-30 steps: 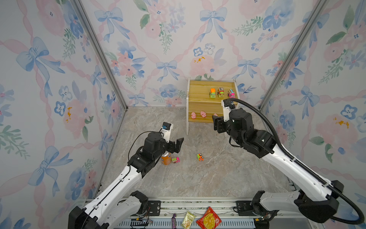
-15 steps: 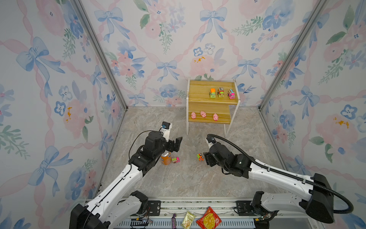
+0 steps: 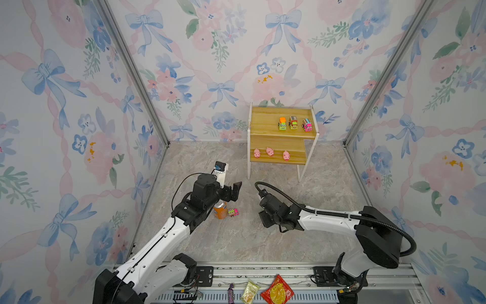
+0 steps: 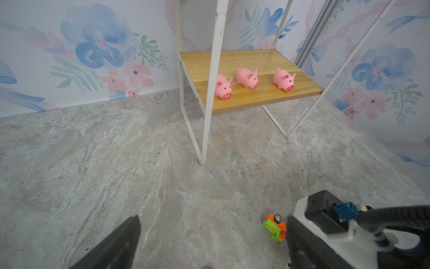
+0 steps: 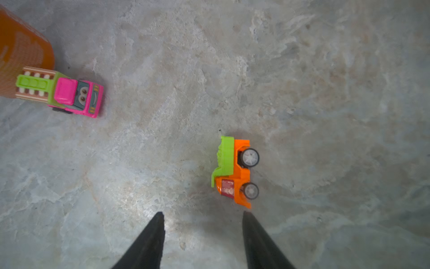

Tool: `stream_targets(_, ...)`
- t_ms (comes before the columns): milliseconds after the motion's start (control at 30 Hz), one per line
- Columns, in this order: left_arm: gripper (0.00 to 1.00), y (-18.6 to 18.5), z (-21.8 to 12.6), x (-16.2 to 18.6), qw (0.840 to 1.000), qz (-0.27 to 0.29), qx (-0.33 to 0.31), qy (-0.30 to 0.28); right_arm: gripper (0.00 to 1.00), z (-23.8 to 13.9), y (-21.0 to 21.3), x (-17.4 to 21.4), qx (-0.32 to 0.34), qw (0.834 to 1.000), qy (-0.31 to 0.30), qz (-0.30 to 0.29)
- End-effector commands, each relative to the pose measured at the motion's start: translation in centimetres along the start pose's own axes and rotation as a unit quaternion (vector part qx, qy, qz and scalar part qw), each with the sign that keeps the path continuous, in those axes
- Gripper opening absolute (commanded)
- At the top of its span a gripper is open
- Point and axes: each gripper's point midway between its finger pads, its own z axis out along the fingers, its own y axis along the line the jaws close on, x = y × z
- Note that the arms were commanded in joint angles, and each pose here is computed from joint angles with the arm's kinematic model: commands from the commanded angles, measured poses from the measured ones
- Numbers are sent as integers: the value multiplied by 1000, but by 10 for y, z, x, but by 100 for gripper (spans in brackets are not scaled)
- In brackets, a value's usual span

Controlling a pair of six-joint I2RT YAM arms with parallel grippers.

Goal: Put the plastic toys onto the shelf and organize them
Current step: 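Withdraw the right gripper from the shelf toward the orange dump truck, then lower the right gripper onto the orange dump truck and close it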

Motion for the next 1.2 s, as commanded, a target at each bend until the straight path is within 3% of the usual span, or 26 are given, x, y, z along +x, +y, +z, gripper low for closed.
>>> stream_targets(0,98,1,0,-5,1000,-8,-1,-3,52,5,1,-14,-2,1000,-10,18)
stream_targets(567,98,0,0,-5,1000,-11,3,-2,46,20,-20,-20,38,999,-5,15)
stream_targets(967,98,-1,1,-3,1000,-12,7,0,47,10,-28,-38,85,993,-15,-75)
stream_targets(1167,98,-1,1,-3,1000,-12,7,1,52,14,-34,-47,82,991,-11,-107)
